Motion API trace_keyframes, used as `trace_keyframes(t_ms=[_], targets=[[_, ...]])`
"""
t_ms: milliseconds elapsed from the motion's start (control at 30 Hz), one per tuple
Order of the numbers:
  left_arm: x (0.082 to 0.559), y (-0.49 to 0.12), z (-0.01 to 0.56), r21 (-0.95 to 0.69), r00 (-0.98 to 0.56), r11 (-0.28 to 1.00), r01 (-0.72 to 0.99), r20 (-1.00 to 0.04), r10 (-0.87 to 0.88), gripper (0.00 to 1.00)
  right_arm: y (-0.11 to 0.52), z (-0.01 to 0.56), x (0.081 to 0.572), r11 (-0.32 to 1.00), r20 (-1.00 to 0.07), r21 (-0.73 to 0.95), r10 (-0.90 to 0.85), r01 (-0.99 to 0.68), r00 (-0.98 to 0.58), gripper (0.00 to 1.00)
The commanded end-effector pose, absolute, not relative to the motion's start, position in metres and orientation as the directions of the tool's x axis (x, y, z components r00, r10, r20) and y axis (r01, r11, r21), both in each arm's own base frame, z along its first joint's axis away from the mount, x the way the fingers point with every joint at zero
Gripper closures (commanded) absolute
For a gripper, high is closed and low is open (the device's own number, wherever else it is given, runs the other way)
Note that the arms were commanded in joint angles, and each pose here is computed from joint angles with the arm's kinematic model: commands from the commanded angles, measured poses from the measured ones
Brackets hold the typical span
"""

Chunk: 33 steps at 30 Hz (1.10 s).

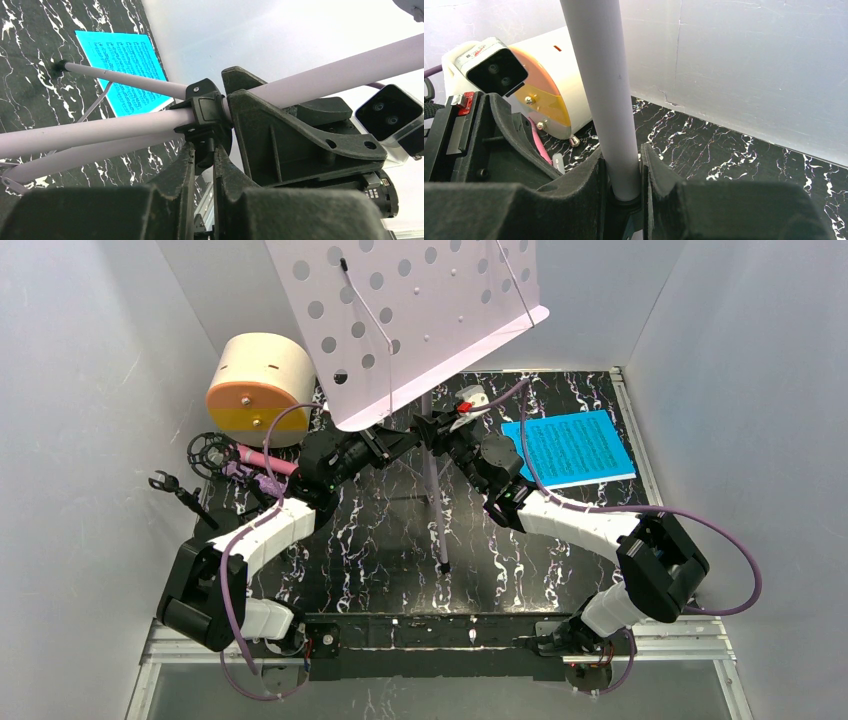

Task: Pack up the instrument practice props
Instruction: Unscrew the knob on the music stand.

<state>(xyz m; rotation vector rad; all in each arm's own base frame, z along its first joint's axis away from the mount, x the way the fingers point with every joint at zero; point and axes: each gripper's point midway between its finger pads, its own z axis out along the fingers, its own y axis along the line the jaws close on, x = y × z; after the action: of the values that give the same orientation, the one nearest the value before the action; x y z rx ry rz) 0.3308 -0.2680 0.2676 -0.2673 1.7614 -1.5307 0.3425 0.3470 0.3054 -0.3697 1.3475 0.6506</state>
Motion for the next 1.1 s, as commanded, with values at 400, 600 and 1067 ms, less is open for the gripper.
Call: trace_keyframes(t_ms=[400, 600, 1067], targets=[[0.338, -0.253, 0.272, -1.0, -0.644, -0.019, -0.013, 0.023, -0.765, 1.0, 0.348, 0.257, 0.333, 0.761, -0.966, 0.252, 0.234, -0.597, -0.11, 0.99], [0.339, -0.246, 0.26, -0.98, -0.554, -0.107, -0.169, 0.184, -0.812, 1.0, 0.347, 0.255, 0.337, 0.77, -0.955, 0.293, 0.263, -0.567, -0.137, 0.99], [0.321, -0.243, 0.276, -0.911, -0.561, 0.335, 0.24, -0.412, -0.718, 0.4, 0.343, 0.259, 0.341, 0.789, -0.954, 0.298, 0.262, -0.537, -0.144, 0.99]])
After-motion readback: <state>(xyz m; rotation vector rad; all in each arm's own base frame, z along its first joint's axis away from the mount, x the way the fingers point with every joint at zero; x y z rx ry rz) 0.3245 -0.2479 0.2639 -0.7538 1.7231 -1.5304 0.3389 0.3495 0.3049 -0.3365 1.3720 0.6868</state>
